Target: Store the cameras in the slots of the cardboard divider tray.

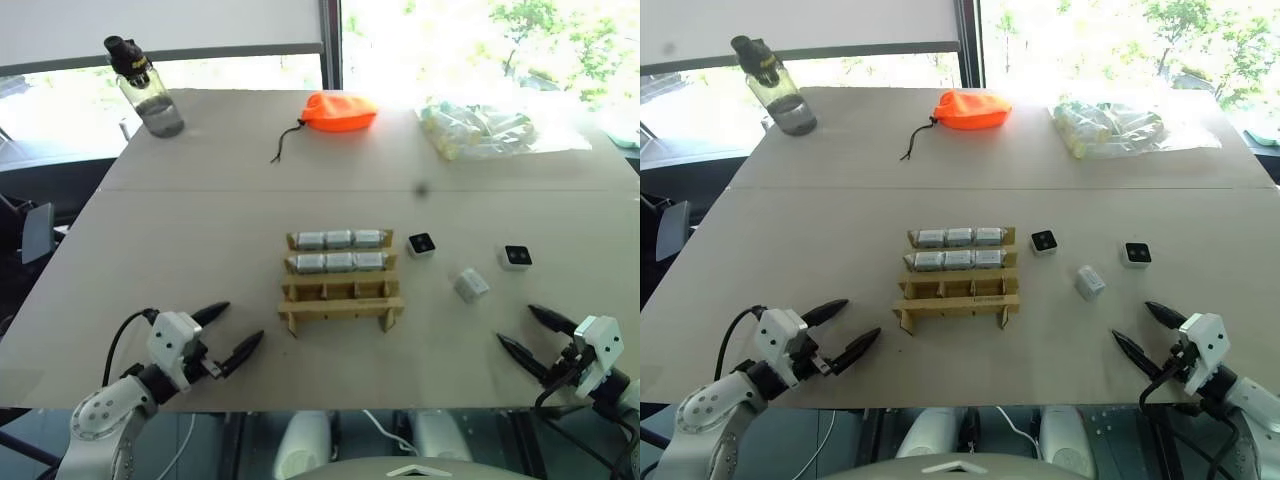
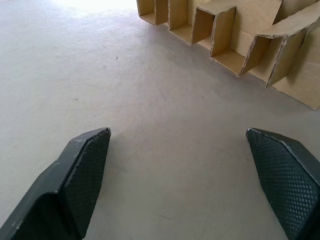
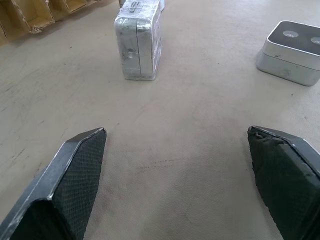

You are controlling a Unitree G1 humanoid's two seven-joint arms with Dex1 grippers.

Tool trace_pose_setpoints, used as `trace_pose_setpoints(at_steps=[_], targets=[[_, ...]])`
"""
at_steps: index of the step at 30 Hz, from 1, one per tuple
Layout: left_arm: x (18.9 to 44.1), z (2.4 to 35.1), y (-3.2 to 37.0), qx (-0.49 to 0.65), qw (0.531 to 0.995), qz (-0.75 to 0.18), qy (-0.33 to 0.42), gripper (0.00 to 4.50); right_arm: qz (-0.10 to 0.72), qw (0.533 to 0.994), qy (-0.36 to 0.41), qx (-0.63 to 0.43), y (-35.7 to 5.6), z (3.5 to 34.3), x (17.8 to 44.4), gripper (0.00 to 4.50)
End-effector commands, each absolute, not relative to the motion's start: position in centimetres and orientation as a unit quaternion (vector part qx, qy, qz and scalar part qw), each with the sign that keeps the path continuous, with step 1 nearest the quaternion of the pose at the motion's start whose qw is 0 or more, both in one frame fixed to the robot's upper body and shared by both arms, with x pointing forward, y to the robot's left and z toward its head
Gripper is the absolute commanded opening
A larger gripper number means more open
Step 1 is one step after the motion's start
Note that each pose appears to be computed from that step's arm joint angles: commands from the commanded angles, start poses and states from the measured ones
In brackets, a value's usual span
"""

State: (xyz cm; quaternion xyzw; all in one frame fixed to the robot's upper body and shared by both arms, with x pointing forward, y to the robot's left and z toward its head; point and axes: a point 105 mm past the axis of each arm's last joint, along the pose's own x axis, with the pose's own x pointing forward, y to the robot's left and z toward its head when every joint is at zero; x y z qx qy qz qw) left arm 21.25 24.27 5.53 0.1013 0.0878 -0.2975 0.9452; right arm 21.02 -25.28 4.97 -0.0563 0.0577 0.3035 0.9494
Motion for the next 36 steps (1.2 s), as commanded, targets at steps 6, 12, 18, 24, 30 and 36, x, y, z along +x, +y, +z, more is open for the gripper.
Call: trace_pose_setpoints(at_steps=[6,12,18,24,30,36], targets=[[21.8,6.3,24.02,0.111,0.943,-0.306,0.074,4.5,0.297,0.952,0.032,-0.07,-25.79,6.16,21.65,4.47],[21.85,6.3,23.99,0.113,0.942,-0.308,0.074,4.5,0.3,0.951,0.033,-0.068,-25.67,6.1,21.75,4.47],[21.86,6.29,24.07,0.115,0.941,-0.308,0.074,4.5,0.301,0.951,0.033,-0.067,-25.63,6.06,21.77,4.47],[21.84,6.3,23.97,0.115,0.941,-0.311,0.073,4.5,0.301,0.951,0.034,-0.066,-25.59,5.95,21.73,4.47],[21.61,6.09,24.24,0.119,0.94,-0.309,0.078,4.5,0.302,0.95,0.038,-0.065,-25.65,5.91,21.63,4.47],[21.15,5.69,24.47,0.114,0.935,-0.319,0.102,4.5,0.307,0.949,0.037,-0.066,-25.34,6.03,21.76,4.47]])
